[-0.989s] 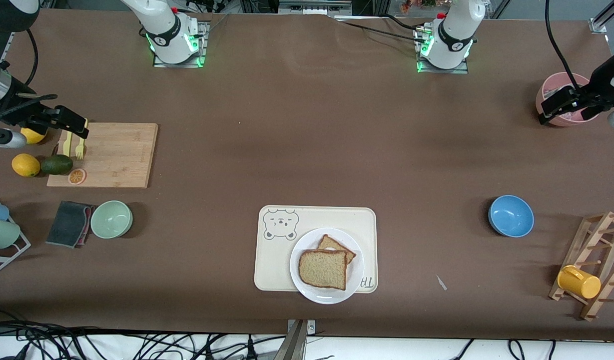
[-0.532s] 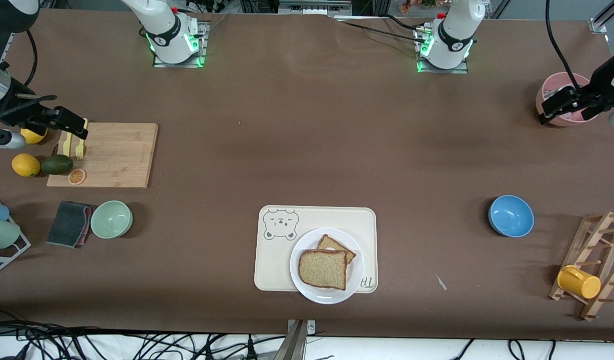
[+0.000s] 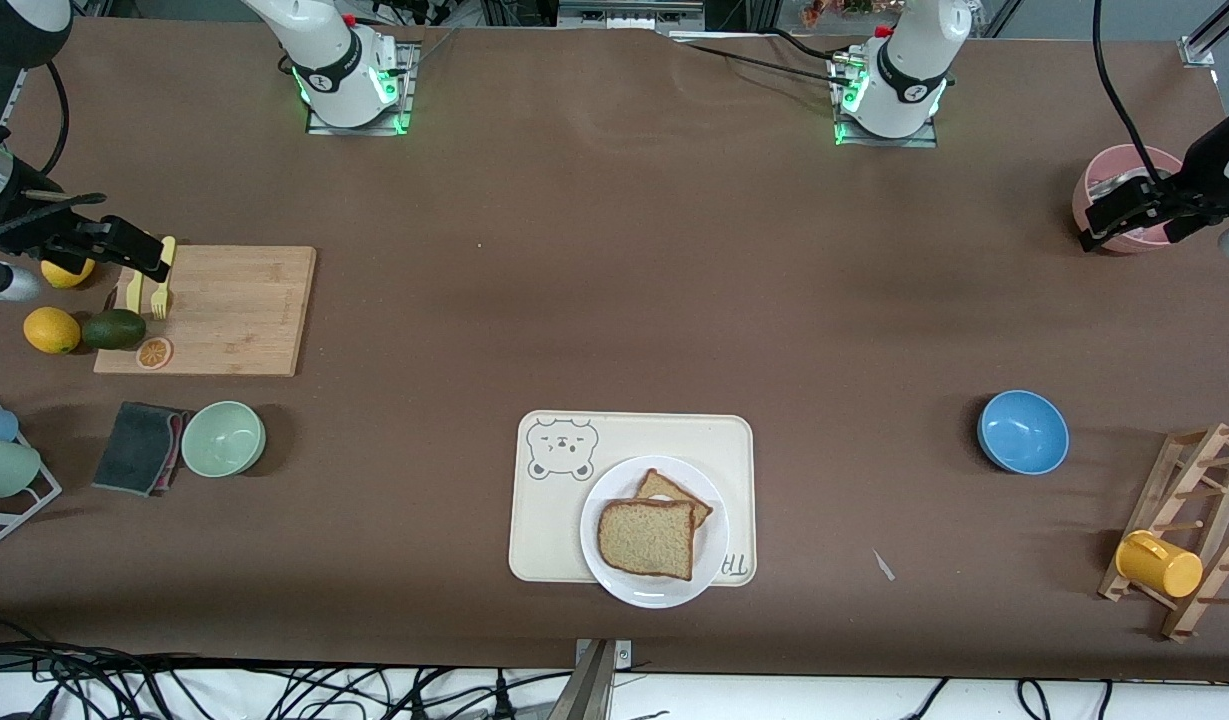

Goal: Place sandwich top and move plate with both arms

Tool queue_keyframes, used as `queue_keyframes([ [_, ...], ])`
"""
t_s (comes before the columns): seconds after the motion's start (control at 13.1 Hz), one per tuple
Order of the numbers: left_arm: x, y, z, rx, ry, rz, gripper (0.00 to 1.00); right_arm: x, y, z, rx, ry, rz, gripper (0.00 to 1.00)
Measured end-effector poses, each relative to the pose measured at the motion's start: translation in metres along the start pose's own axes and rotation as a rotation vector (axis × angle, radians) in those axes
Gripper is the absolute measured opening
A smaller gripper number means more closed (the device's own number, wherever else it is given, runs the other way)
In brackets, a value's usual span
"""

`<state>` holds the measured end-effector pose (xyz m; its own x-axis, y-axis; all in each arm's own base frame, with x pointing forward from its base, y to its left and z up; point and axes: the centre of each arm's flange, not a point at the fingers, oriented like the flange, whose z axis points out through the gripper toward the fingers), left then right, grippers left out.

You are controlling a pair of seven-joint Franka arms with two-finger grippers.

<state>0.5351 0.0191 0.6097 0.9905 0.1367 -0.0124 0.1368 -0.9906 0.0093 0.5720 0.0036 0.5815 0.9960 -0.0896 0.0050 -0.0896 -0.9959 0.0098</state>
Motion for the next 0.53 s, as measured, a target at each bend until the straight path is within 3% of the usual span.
queue_keyframes([
  [0.53, 0.0009, -0.0058, 0.0006, -0.010, -0.002, -0.006, 1.00, 0.0002, 0.0007, 0.0001, -0.004, 0.000, 0.000, 1.00],
])
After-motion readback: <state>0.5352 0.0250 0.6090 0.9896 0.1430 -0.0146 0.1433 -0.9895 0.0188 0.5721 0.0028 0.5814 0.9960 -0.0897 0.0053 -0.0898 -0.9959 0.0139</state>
